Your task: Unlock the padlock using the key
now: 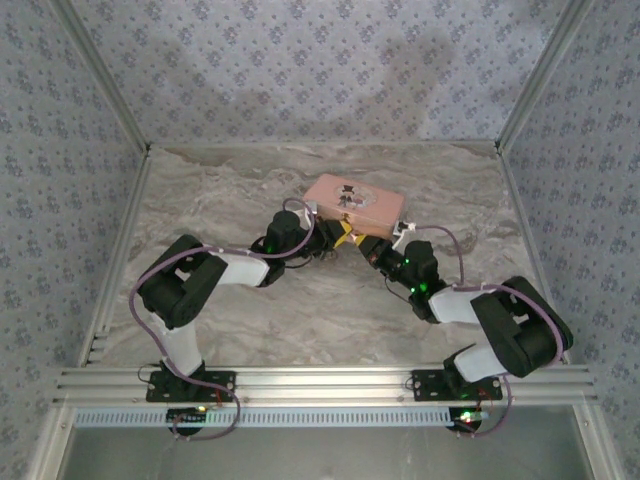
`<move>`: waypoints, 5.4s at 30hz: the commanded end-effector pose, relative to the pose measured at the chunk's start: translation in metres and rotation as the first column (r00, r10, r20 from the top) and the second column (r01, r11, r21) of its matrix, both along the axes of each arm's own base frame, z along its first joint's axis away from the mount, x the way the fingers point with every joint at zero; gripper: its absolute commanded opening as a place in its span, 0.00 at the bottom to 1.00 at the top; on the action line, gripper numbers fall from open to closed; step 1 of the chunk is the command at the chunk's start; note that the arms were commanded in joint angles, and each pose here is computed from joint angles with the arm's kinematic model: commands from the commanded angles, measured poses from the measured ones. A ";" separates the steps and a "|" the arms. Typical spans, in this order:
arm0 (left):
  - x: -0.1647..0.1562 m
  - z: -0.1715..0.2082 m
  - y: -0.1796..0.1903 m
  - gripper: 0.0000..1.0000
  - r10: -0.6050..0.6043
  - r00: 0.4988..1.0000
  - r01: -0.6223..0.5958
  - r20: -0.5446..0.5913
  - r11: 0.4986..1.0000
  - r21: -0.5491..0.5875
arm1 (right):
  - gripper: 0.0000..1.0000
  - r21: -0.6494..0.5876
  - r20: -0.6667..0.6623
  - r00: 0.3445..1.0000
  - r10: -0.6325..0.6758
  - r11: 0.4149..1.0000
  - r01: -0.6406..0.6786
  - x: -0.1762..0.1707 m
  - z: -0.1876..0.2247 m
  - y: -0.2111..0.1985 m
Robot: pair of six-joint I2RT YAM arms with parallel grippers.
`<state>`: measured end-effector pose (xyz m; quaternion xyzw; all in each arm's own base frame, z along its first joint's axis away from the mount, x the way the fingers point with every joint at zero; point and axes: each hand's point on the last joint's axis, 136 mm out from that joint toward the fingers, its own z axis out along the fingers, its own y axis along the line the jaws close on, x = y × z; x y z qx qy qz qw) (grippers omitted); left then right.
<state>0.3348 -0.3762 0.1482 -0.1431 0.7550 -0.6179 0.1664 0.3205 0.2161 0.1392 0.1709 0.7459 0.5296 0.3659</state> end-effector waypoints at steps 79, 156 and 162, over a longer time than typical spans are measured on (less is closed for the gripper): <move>-0.013 0.044 -0.012 0.02 -0.056 0.990 0.074 0.129 0.987 -0.140 | 0.00 0.057 -0.106 0.991 -0.080 0.995 0.087 0.012 0.002 0.007; -0.004 0.045 0.004 0.02 -0.008 0.991 0.031 0.134 0.985 -0.170 | 0.00 0.166 -0.047 0.990 -0.134 0.976 0.140 -0.007 0.017 -0.004; -0.004 0.046 0.003 0.02 -0.009 0.991 0.033 0.134 0.984 -0.175 | 0.00 0.162 -0.053 0.990 -0.127 0.978 0.135 -0.003 0.013 0.000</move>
